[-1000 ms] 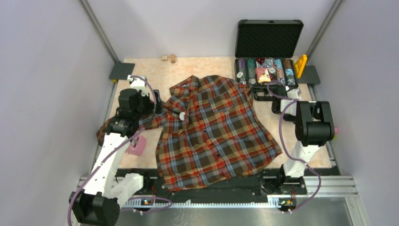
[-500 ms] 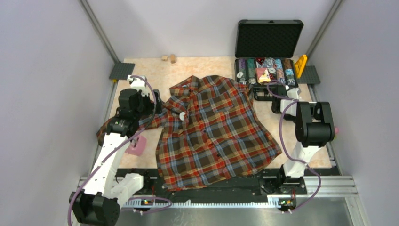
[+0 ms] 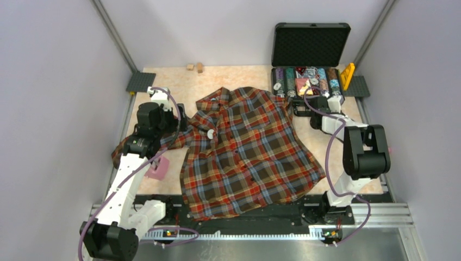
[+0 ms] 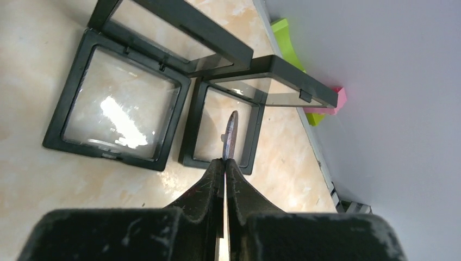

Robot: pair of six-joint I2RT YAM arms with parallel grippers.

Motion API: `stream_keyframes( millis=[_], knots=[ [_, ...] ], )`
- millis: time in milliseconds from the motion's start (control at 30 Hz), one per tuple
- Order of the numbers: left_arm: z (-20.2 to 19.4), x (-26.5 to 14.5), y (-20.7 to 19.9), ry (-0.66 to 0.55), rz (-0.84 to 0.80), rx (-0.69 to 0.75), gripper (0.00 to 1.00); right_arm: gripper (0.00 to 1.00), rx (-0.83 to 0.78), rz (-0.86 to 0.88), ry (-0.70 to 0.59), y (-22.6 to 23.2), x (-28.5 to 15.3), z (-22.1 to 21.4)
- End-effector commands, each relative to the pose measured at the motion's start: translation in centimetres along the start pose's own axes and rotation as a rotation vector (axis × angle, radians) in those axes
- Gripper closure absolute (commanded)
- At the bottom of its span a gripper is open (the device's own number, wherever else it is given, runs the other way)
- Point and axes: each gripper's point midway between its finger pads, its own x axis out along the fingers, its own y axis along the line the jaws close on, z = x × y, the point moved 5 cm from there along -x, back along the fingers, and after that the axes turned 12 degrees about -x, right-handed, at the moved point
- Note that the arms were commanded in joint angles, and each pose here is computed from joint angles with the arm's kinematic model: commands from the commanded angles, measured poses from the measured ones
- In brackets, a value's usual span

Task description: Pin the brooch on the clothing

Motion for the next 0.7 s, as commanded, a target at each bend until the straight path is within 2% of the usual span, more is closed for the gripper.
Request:
stream_keyframes(
  millis=[0, 167, 433, 667],
  knots=[
    [1.0, -0.3, -0.6, -0.049, -0.032, -0.007, 0.02, 1.0, 0.058, 0.034, -0.062, -0.3, -2.1, 0.9],
    [0.8, -0.3, -2.0, -0.02, -0.129, -0.025, 0.03, 1.0, 0.088, 0.113, -0.127, -0.2, -4.5, 1.5],
    [-0.9, -0.7, -4.4, 0.056, -0.264, -0.119, 0.06, 1.0, 0.055, 0.401, -0.259, 2.1, -10.3, 2.8],
    [-5.4, -1.5, -9.2, 0.181, -0.429, -0.157, 0.06, 1.0, -0.01, 0.903, -0.427, 5.5, -18.4, 3.3]
  ],
)
